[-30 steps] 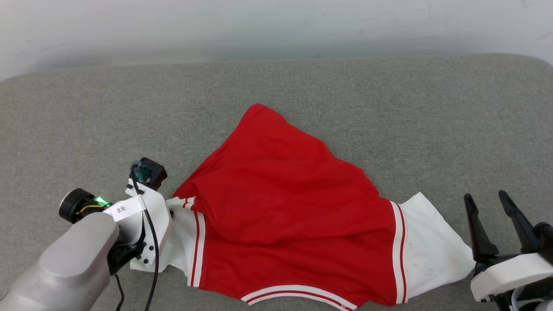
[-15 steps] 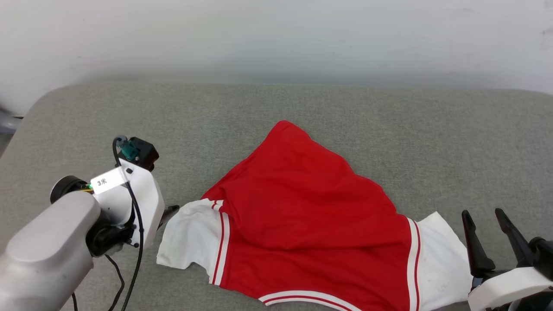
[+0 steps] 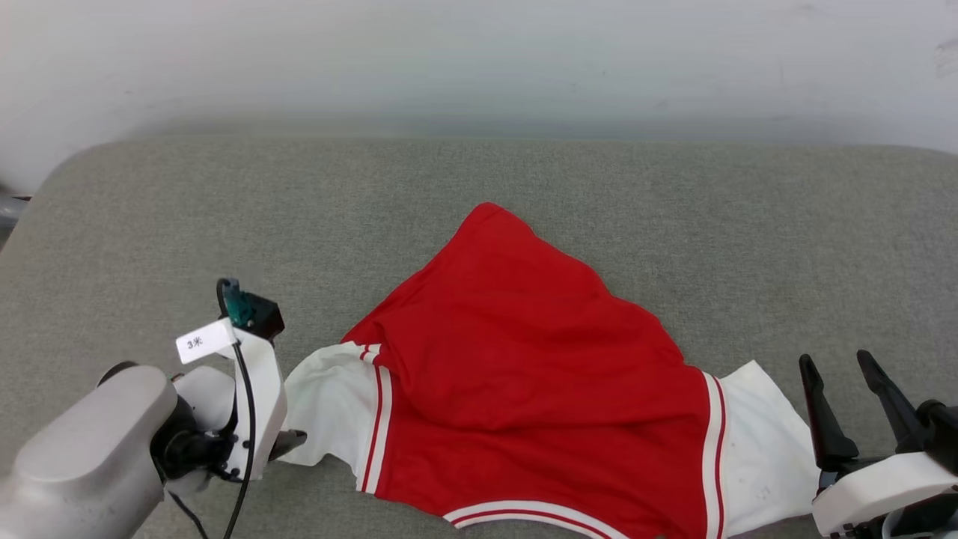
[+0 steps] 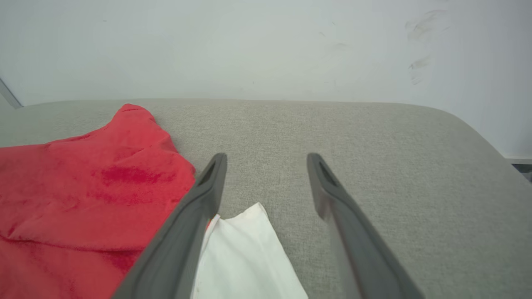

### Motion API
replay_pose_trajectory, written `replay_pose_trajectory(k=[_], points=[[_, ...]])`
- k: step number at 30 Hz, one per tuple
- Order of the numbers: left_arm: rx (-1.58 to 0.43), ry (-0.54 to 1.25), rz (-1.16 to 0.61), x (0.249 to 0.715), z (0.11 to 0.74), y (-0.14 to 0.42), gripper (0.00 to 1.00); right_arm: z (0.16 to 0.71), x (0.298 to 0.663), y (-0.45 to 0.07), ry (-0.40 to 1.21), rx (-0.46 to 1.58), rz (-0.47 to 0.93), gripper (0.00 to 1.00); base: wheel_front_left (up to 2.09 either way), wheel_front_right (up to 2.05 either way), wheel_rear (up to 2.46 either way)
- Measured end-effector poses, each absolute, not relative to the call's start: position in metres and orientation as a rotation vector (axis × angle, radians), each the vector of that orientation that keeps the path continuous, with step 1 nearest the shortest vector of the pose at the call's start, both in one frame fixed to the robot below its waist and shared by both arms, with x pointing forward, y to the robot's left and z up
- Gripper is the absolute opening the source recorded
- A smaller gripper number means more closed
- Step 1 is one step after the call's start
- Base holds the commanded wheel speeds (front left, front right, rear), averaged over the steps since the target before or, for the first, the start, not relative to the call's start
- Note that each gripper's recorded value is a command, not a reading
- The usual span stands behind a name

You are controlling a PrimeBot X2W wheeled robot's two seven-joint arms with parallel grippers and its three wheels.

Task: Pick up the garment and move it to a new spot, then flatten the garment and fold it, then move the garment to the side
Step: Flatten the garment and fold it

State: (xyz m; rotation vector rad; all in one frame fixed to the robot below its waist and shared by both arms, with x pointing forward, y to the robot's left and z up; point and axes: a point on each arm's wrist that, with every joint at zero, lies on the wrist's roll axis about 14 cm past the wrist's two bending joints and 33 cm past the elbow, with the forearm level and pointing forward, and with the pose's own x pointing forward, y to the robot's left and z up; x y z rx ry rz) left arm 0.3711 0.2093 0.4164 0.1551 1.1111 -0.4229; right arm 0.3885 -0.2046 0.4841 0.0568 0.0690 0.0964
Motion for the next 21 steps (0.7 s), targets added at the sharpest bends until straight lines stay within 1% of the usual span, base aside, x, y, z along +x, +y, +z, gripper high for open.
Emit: replay_pose_trajectory(k=[4,13,14,15,16,21], points=[[0.165,1.184,-0.408,0.361,0.392,0.214,1.00,0.480,0.389,-0.210,0.083,0.053,0.085,1.00,0.00,0.00,0.00],[0.131,1.235,-0.394,0.354,0.364,0.213,1.00,0.475,0.390,-0.218,0.100,0.049,0.065,1.00,0.00,0.00,0.00],[0.128,1.239,-0.394,0.353,0.363,0.213,0.83,0.475,0.390,-0.218,0.100,0.048,0.064,1.00,0.00,0.00,0.00],[0.125,1.241,-0.397,0.352,0.363,0.212,0.24,0.476,0.390,-0.218,0.098,0.048,0.064,1.00,0.00,0.00,0.00],[0.124,1.238,-0.400,0.352,0.363,0.211,0.00,0.476,0.390,-0.219,0.097,0.047,0.063,1.00,0.00,0.00,0.00],[0.134,1.170,-0.399,0.356,0.370,0.212,0.00,0.485,0.390,-0.221,0.082,0.029,0.070,1.00,0.00,0.00,0.00]])
